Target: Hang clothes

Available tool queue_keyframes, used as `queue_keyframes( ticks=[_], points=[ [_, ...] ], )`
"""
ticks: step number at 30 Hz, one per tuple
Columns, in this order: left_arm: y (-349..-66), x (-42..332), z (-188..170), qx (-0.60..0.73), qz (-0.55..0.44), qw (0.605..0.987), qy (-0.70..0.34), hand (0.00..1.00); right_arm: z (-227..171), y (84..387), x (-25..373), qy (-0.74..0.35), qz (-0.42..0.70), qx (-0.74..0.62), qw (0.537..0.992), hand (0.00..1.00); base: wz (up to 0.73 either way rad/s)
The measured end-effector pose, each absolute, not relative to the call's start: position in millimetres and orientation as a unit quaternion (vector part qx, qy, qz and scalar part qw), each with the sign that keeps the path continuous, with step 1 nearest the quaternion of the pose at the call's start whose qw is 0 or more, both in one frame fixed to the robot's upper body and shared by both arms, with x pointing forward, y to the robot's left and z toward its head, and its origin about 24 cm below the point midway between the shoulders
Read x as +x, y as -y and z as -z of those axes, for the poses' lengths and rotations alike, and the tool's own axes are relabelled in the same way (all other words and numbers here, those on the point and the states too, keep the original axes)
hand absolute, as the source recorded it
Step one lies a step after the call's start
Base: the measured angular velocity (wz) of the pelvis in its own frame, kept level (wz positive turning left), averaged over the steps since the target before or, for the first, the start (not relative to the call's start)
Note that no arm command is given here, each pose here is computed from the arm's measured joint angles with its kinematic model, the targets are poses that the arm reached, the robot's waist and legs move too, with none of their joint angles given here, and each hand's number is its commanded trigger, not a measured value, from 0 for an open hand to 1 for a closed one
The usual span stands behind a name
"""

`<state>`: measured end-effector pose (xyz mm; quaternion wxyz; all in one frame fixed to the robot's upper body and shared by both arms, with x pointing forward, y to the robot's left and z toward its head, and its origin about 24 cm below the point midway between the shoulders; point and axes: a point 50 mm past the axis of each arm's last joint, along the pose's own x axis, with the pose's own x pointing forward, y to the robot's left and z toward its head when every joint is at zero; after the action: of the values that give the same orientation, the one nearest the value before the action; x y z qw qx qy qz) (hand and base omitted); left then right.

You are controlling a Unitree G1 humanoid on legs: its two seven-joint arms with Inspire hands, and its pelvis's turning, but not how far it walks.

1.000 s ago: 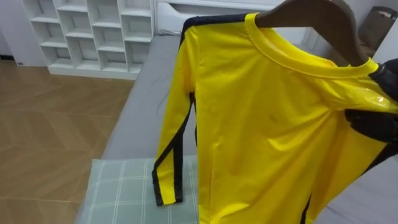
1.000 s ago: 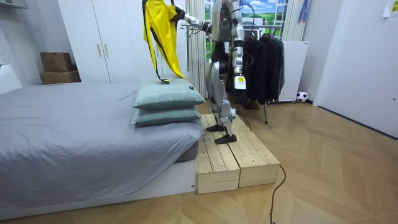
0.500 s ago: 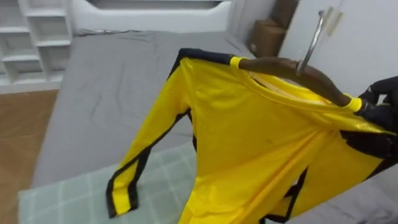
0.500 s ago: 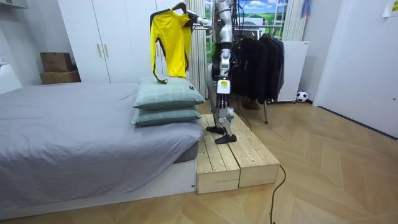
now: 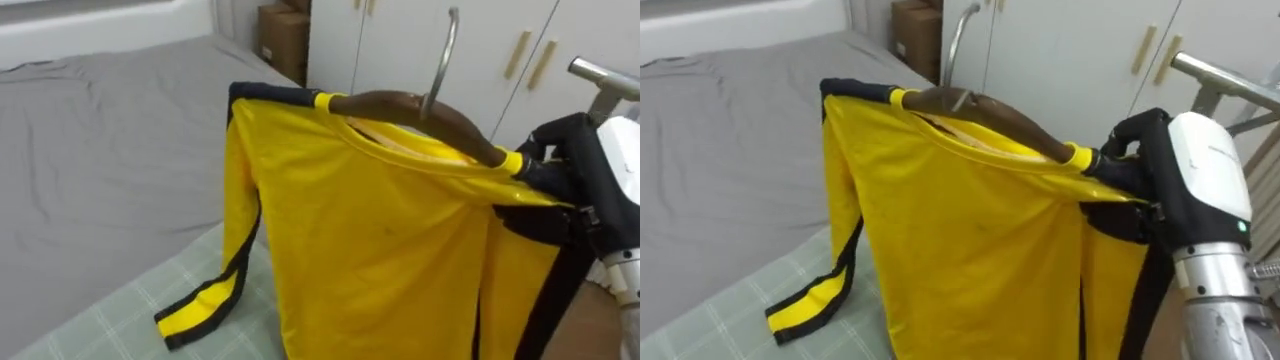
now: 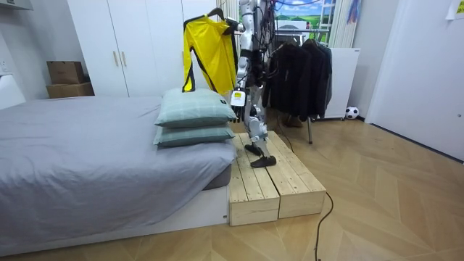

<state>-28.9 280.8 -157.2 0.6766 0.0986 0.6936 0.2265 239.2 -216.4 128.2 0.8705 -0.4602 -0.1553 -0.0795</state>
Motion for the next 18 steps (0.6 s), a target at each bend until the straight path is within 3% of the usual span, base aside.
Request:
queue_keyframes(
  ticks=[7,14,18],
  points=[
    [-276,-54,156,0.106,-0.226,0.629,-0.736,0.0,-122,193,254,0.161,0.036,-0.428,0.889,1.0,-0.95],
    [-251,-83,158,0.077,-0.22,0.583,-0.778,0.0,-116,177,256,0.159,-0.004,-0.428,0.89,1.0,-1.38],
    [-242,-92,159,0.058,-0.22,0.559,-0.798,0.0,-114,174,256,0.156,0.0,-0.418,0.895,1.0,-0.74]
  ],
)
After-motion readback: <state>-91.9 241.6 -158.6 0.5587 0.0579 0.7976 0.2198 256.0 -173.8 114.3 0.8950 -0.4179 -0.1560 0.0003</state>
